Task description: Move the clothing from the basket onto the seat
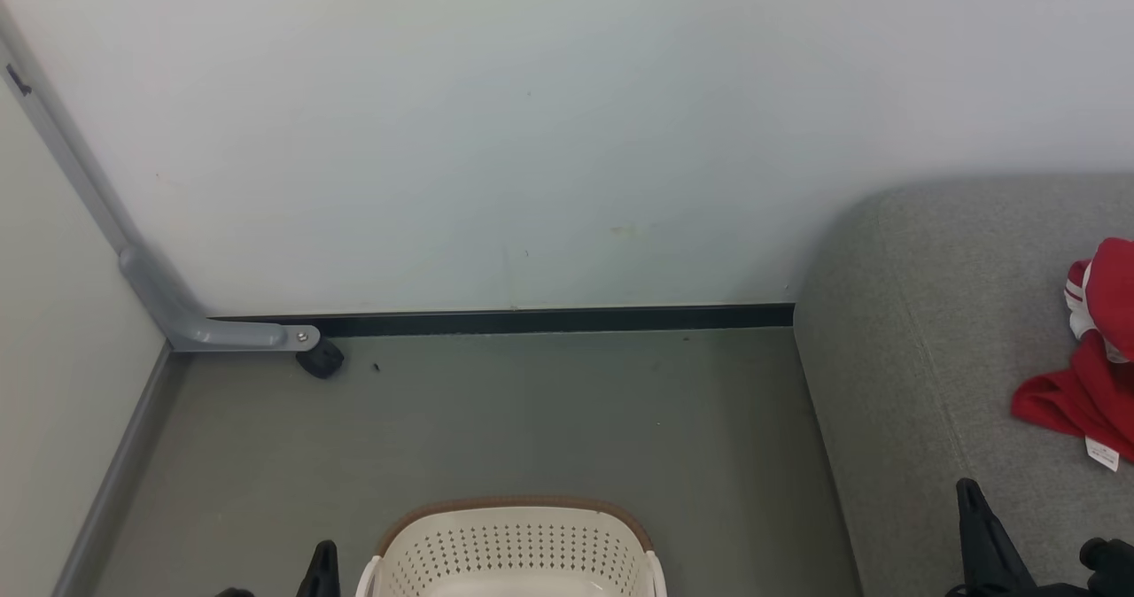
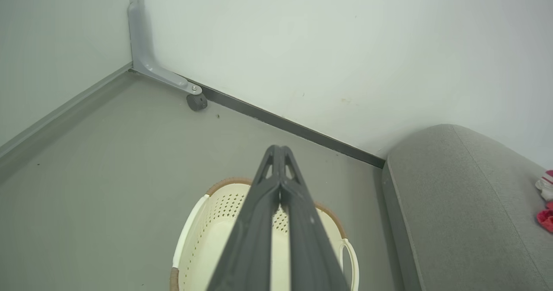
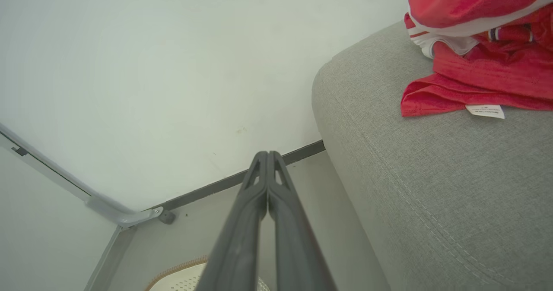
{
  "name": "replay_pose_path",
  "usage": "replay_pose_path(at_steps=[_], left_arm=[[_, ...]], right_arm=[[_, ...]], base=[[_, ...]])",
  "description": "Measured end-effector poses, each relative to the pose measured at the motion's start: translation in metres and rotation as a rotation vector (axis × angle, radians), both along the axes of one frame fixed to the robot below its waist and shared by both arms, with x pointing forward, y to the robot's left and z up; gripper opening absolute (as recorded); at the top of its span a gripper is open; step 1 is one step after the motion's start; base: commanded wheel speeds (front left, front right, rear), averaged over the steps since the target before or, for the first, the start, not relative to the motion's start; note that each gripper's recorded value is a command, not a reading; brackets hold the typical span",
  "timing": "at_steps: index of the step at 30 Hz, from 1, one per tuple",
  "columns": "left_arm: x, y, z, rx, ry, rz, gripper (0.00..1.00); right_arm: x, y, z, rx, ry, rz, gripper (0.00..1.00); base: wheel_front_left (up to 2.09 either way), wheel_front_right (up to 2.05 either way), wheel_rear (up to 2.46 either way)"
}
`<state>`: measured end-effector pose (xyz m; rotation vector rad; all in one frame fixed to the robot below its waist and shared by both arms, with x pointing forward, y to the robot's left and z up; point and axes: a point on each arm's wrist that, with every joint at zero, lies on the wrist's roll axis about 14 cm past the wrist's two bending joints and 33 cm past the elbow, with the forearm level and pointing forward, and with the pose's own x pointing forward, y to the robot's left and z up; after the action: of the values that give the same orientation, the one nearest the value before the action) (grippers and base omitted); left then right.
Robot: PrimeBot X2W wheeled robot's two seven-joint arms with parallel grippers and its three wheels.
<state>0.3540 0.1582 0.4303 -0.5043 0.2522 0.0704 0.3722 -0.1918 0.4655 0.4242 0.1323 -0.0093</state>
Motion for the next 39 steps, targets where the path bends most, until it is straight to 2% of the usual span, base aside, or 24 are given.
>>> replay_pose_path(at_steps=[39], left_arm=[[0.009, 0.015, 0.009, -0.534, 0.012, 0.117, 0.0]], right_arm=[[0.002, -0.01, -0.001, 0.577, 0.039, -0.122, 0.0]], base=[[0.0, 0.0, 0.0]])
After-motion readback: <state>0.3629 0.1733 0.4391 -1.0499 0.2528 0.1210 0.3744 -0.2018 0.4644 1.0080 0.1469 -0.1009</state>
